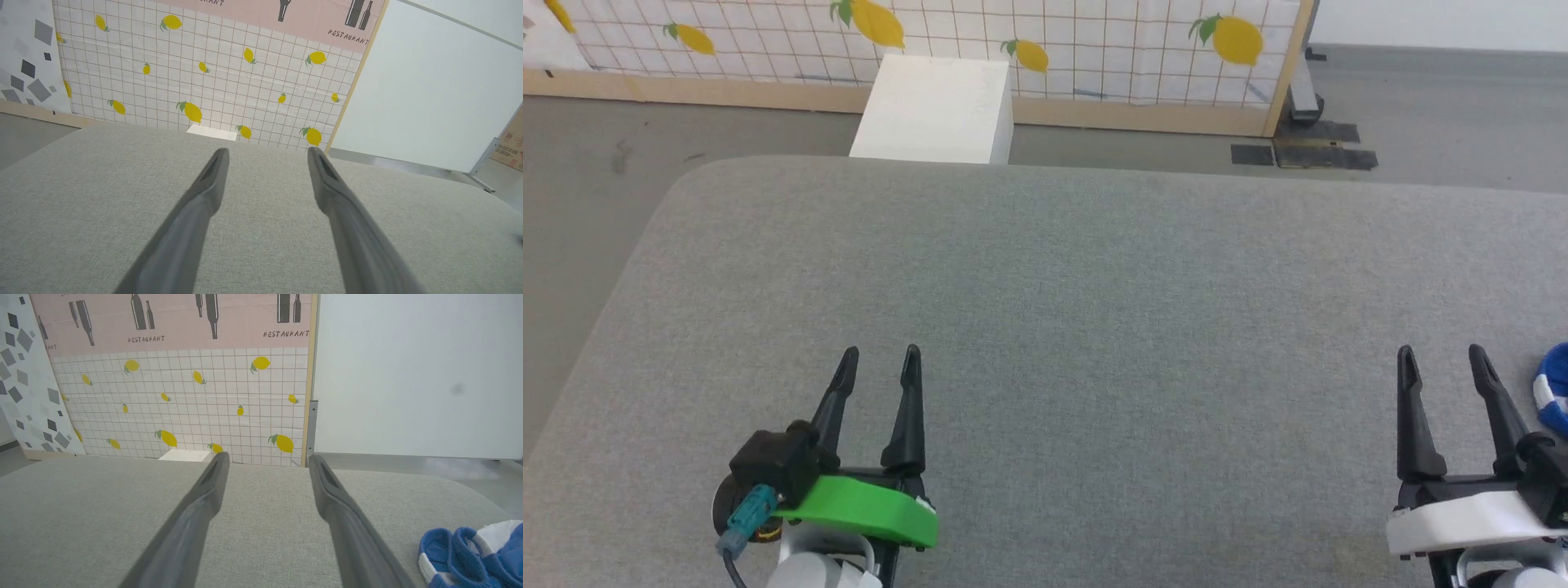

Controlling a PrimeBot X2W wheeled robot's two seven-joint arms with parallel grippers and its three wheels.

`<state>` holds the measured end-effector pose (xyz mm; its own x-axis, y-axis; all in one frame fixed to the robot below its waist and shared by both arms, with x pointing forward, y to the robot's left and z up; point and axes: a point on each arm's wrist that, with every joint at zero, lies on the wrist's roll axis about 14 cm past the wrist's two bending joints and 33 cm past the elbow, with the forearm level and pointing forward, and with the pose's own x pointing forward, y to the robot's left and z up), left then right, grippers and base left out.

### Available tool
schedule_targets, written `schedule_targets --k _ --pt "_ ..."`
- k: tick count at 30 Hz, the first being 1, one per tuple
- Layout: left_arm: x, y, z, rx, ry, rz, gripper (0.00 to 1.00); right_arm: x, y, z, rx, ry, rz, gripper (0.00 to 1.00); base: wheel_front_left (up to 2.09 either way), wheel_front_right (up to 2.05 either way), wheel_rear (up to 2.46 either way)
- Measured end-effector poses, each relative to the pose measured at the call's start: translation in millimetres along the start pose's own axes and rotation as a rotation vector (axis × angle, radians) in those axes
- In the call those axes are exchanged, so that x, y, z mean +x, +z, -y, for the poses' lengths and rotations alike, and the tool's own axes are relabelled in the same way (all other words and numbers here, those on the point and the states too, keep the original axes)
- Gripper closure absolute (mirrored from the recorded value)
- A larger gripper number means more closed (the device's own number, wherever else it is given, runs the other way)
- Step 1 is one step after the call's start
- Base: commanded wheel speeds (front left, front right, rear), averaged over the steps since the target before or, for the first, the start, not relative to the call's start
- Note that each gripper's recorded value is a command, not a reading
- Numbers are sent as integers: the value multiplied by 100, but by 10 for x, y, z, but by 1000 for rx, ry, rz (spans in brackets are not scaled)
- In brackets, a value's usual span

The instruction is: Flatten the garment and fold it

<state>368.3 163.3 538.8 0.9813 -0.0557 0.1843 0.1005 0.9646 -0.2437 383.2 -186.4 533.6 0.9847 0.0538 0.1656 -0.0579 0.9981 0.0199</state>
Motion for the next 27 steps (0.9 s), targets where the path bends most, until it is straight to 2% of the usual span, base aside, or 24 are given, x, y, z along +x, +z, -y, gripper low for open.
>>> schedule_targets --k 18,19,27 --pt "35 -86 55 -7 -17 -23 0 -20 -40 18 31 -10 -8 0 0 0 0" --pt "36 -92 58 -7 -18 -25 100 -21 -43 19 30 -11 -9 100 0 0 0" --pt "37 -96 71 -8 -22 -26 100 -23 -45 22 30 -11 -10 100 0 0 0"
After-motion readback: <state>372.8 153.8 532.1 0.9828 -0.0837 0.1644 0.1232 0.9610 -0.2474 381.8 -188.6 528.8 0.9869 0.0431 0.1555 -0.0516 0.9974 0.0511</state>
